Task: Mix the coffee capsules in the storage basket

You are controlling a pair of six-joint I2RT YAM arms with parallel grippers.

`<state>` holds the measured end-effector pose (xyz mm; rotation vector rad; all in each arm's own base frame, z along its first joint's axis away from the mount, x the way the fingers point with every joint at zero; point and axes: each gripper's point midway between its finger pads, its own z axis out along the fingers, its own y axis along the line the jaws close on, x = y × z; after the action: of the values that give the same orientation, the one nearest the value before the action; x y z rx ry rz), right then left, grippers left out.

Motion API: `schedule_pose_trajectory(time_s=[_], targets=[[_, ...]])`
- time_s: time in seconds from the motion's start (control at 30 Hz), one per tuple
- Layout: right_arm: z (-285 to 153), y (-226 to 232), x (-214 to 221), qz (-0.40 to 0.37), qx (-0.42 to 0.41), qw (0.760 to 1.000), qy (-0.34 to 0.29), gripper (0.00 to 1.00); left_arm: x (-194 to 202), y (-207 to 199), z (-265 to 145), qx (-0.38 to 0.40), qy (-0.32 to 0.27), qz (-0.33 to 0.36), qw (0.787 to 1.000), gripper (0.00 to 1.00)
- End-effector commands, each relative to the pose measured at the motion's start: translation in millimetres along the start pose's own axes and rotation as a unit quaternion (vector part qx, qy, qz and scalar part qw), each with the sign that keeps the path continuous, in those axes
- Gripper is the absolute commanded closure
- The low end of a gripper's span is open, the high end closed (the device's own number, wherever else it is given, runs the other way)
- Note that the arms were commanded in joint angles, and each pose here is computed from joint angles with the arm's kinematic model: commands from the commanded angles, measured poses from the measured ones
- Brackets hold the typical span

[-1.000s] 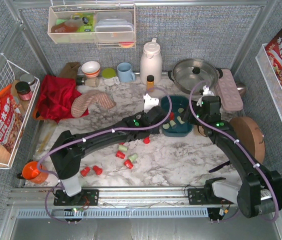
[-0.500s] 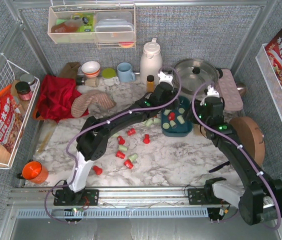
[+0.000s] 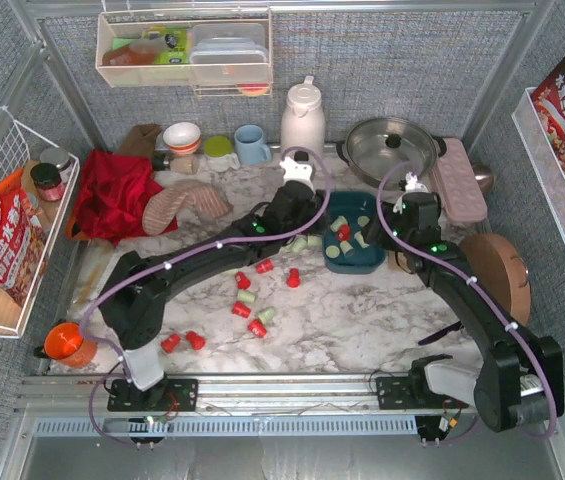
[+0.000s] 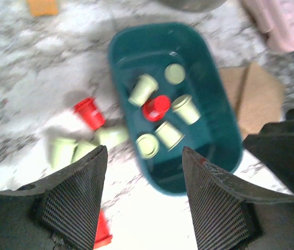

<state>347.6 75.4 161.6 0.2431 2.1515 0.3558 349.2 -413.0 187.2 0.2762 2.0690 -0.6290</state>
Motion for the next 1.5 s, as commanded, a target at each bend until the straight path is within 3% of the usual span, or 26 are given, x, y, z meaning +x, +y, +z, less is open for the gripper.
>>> schedule_pose_trajectory(time_s=[0.0,0.3,0.43,0.63,0.93,1.47], targets=[[6.9,23.5,-2.8,-0.019,-0.053,0.998,0.001,0.44,17.4,35.5,-21.0,-0.064,0.013,0.006,0.998,0.32],[3.1,84.1,21.1,-0.146,-0.129,0.981,0.021,0.45,76.7,97.7,-83.5,-0.137,0.061,0.004,0.989,0.32],[-1.5,107.6,41.8,-0.188,-0.143,0.971,0.04,0.46,83.9,124.6,-110.1,-0.173,0.044,0.01,0.984,0.31],[1.5,138.7,79.2,-0.187,-0.159,0.966,0.075,0.47,79.7,161.7,-136.6,-0.238,-0.009,0.021,0.971,0.3],[28.1,148.2,110.5,-0.176,-0.063,0.977,0.103,0.47,66.7,180.6,-159.4,-0.265,-0.044,0.062,0.961,0.26],[69.4,139.8,154.9,-0.209,0.034,0.96,0.182,0.48,90.3,194.6,-172.9,-0.236,-0.091,0.02,0.967,0.25]])
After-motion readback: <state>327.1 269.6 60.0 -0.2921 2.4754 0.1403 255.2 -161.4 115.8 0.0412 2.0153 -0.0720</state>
